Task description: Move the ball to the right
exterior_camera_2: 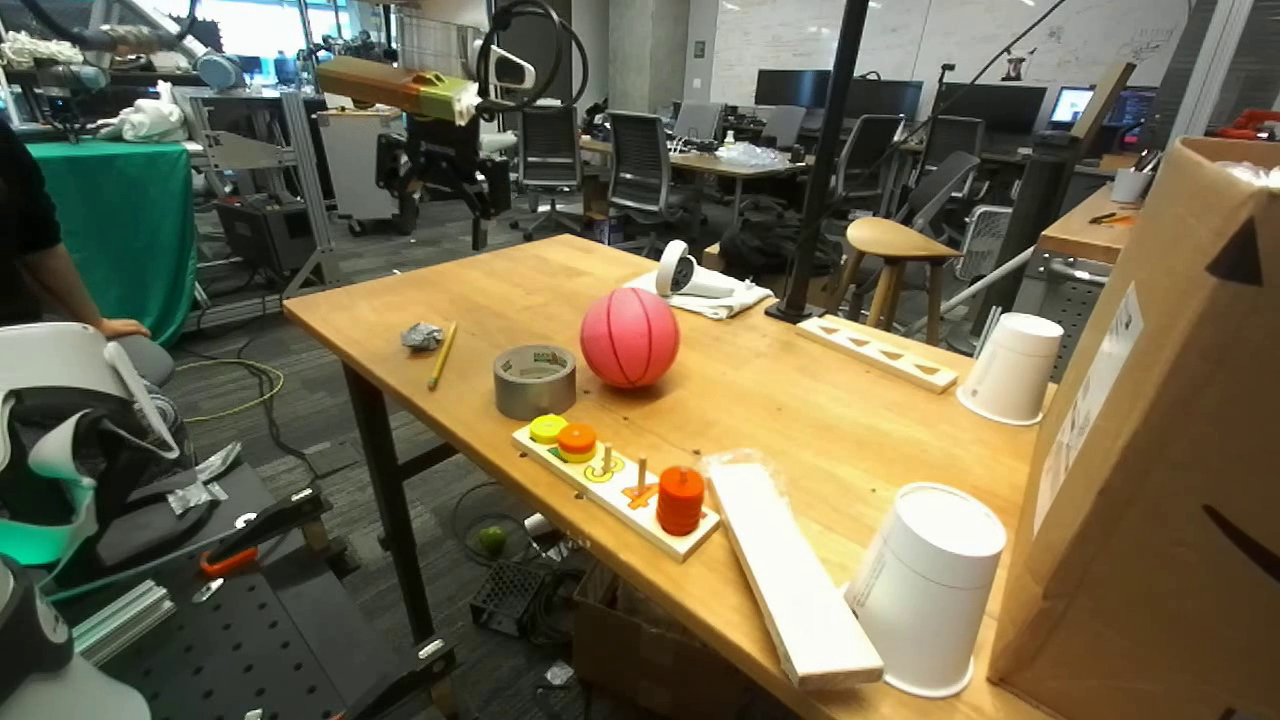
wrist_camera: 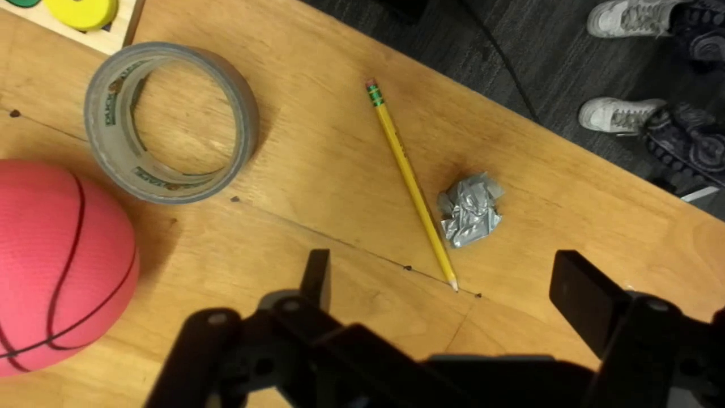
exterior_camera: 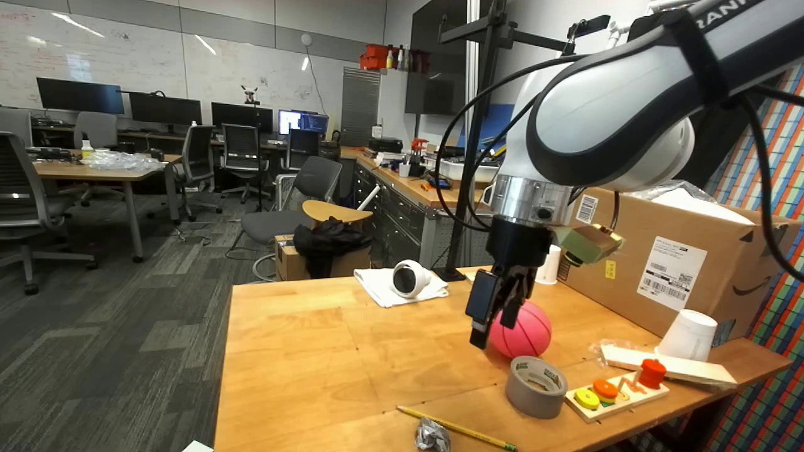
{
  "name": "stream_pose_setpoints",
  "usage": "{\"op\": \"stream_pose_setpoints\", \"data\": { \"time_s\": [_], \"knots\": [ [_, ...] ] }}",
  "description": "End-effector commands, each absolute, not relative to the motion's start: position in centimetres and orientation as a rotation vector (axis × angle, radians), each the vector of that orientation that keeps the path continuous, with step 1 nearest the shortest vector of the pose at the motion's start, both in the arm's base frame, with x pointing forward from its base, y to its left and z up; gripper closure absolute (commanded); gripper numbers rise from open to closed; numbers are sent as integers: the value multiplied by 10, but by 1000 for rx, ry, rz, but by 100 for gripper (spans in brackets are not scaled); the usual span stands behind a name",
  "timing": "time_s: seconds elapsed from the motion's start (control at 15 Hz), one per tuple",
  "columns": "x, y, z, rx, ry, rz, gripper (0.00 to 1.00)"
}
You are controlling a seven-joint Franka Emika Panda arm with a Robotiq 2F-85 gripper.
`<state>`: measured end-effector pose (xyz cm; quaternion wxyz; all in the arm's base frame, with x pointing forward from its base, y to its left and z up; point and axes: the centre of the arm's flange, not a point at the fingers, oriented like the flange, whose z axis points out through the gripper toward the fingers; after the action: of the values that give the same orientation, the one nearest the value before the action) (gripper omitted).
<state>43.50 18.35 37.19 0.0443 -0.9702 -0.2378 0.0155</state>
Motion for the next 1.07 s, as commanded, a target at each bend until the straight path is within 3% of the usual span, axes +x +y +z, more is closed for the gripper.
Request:
{"op": "stream_pose_setpoints", "data": {
  "time_s": [0.0, 0.53, 1.0],
  "knots": [
    [468, 170, 362, -2934, -754, 24, 0],
    [543, 94, 317, -2914, -721, 105, 0],
    [529, 36, 328, -2867, -602, 407, 0]
  ]
}}
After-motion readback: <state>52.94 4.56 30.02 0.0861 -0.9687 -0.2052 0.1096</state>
